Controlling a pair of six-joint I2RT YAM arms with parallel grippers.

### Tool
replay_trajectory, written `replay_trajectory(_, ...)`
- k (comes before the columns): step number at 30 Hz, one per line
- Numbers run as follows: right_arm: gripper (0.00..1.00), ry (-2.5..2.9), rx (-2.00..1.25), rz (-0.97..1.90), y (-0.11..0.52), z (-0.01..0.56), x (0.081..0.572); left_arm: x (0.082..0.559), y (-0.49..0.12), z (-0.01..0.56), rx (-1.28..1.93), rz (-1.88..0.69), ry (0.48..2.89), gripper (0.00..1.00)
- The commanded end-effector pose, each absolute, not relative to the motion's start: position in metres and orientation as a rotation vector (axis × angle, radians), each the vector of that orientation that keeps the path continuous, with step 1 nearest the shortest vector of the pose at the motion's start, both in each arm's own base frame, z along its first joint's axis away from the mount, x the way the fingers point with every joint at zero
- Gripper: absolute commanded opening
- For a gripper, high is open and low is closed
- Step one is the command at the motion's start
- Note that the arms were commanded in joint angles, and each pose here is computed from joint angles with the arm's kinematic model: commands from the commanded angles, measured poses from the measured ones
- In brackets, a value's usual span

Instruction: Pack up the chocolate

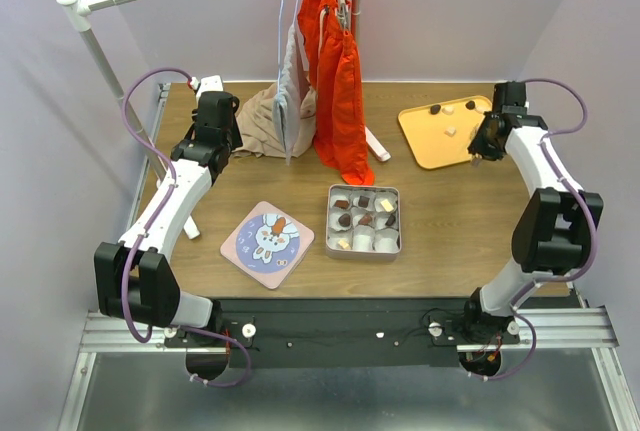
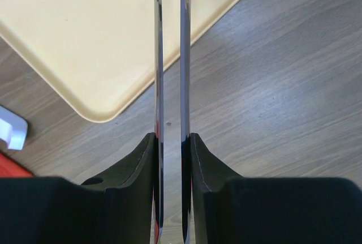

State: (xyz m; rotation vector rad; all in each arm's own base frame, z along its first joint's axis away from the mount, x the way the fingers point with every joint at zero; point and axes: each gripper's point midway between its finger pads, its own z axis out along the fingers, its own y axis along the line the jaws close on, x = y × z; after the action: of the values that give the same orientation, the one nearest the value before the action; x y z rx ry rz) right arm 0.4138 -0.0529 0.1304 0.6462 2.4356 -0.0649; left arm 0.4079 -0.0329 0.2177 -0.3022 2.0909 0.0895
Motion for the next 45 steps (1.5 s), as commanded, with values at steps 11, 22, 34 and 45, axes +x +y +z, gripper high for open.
replay_trajectory(11,0.18,2.396,0.482,0.422,0.022,0.200,0.338,0.410,-0.026,0.234,-0.318,0.099,2.048,0.48)
replay_trajectory(22,0.18,2.513,0.214,0.787,0.095,0.235,0.235,0.415,-0.036,0.244,-0.314,0.030,2.025,0.47)
replay_trajectory(34,0.18,2.651,0.008,0.814,0.132,0.236,0.194,0.418,-0.036,0.247,-0.327,0.030,2.020,0.47)
replay_trajectory(45,0.18,2.740,-0.033,0.774,0.136,0.230,0.170,0.417,-0.031,0.248,-0.330,0.049,2.019,0.47)
